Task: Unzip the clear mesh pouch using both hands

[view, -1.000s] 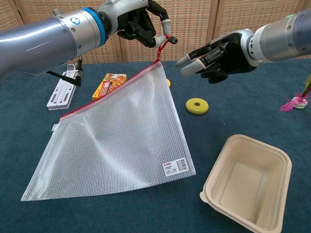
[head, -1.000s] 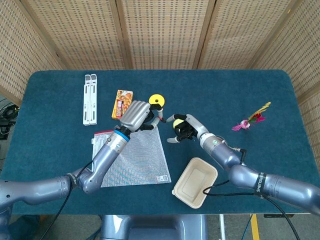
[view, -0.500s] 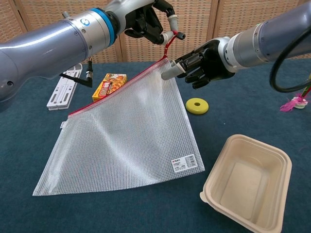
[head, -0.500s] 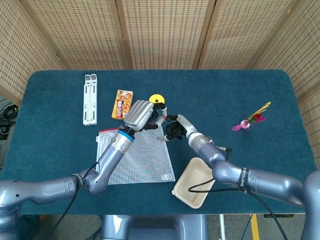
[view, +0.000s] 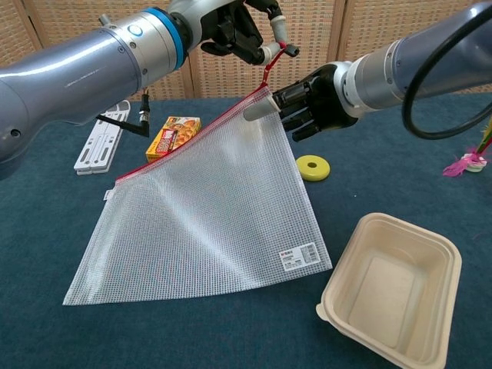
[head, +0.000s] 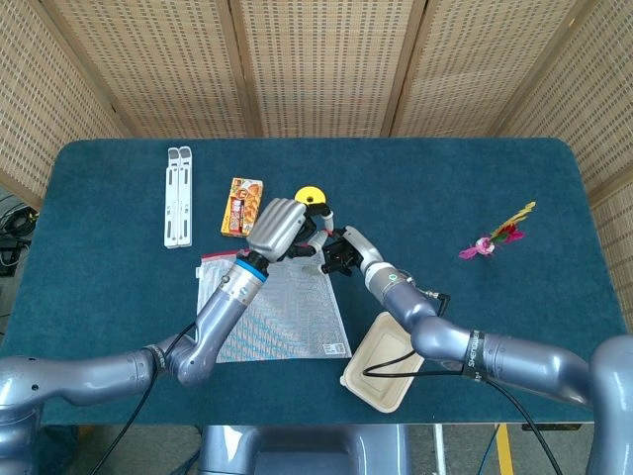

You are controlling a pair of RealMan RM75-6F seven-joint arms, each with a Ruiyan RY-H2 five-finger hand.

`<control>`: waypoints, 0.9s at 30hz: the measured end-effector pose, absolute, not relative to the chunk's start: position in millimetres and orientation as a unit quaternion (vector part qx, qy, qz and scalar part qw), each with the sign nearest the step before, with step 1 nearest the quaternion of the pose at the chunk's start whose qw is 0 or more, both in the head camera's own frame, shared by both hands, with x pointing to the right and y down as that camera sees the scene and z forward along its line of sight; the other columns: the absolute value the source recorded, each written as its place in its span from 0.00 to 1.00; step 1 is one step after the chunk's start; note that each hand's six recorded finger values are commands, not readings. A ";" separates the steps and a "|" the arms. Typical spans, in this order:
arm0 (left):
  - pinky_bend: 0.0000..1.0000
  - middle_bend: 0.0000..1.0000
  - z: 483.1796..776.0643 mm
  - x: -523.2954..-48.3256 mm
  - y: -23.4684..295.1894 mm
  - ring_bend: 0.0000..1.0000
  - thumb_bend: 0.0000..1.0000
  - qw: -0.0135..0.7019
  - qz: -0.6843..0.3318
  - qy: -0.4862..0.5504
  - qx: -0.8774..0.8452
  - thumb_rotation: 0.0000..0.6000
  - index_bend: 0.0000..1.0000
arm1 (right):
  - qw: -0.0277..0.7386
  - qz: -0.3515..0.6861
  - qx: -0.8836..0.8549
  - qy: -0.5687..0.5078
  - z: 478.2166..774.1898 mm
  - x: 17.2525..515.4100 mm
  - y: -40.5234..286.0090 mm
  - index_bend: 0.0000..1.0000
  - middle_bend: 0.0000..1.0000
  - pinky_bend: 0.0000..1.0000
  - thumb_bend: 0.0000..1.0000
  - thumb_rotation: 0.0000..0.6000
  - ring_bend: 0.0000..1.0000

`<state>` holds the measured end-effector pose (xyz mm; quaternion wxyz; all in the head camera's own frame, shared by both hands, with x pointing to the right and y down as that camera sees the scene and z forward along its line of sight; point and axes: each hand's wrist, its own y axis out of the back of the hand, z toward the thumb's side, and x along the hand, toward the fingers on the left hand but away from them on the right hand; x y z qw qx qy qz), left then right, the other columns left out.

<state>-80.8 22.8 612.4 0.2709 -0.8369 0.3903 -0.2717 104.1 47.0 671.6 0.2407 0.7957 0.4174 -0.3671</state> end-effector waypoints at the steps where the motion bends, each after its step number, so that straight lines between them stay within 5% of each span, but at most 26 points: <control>1: 1.00 1.00 611.9 -81.1 22.8 0.96 0.57 0.270 -0.271 0.391 -0.837 1.00 0.85 | 0.241 -0.367 0.796 0.418 671.7 103.5 47.2 0.50 0.87 0.95 0.35 1.00 0.88; 16: 1.00 1.00 609.7 -86.0 23.1 0.96 0.57 0.262 -0.270 0.396 -0.838 1.00 0.85 | 0.250 -0.360 0.793 0.424 672.8 103.7 48.9 0.63 0.89 0.97 0.66 1.00 0.90; 27: 1.00 1.00 617.9 -96.2 21.3 0.96 0.57 0.250 -0.280 0.403 -0.834 1.00 0.85 | 0.246 -0.343 0.801 0.425 662.8 102.7 49.6 0.67 0.91 0.97 0.74 1.00 0.91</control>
